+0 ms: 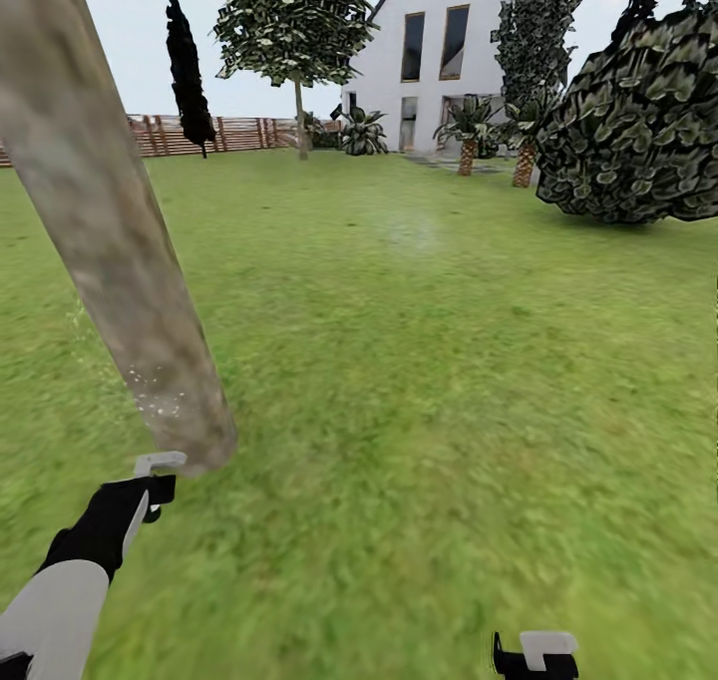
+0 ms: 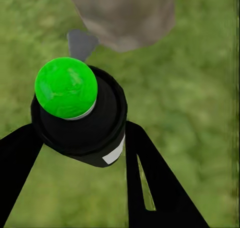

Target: In the garden, pick up the pesticide atomizer on the floor and spray pesticide onto both trees until each tree trunk is fully covered.

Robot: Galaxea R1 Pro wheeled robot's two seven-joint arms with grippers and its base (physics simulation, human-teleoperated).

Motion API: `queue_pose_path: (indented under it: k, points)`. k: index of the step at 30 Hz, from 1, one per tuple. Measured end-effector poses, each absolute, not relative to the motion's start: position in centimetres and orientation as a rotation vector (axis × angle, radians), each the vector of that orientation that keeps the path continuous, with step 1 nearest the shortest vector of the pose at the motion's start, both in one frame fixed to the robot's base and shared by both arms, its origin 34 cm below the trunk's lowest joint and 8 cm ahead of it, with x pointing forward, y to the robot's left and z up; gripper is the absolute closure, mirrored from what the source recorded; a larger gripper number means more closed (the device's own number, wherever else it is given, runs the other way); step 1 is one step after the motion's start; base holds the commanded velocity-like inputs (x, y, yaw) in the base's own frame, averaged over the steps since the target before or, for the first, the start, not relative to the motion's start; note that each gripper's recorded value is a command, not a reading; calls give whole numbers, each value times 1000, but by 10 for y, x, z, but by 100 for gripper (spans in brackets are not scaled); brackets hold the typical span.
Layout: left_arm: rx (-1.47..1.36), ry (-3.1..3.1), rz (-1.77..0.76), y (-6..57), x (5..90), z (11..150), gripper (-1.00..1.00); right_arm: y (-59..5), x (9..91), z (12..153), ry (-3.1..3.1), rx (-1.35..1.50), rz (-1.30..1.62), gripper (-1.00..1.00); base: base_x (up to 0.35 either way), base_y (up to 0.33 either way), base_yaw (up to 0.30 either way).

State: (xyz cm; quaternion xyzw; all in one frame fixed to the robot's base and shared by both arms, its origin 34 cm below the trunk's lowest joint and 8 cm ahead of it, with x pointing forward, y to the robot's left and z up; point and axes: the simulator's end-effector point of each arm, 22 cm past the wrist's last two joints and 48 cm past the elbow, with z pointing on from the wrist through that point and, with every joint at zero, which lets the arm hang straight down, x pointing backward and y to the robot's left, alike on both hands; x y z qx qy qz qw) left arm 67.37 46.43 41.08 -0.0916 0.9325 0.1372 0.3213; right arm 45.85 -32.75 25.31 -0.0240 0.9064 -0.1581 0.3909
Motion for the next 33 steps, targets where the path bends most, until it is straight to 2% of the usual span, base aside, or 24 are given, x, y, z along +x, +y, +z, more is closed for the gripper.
queue_pose_path:
  k: [4,14,20,26,29,33]
  points:
    - [-246,2452,357,465,673,411,100,-328,459,253,2302,-61,-403,-100,3,-272,116]
    - [-253,2449,363,467,673,411,100,-327,459,253,2302,-62,-402,-100,34,-272,264]
    - [-250,2447,367,467,673,412,100,-327,459,253,2303,-62,-402,-100,184,-229,47]
    - [-243,2451,349,461,674,410,100,-327,459,253,2303,-62,-402,-100,-37,-179,262]
    - [-237,2453,328,451,680,413,100,-328,458,253,2303,-60,-403,-100,-5,-6,278]
    - [-141,2466,254,391,720,437,100,-328,458,253,2302,-59,-404,-100,0,-1,278]
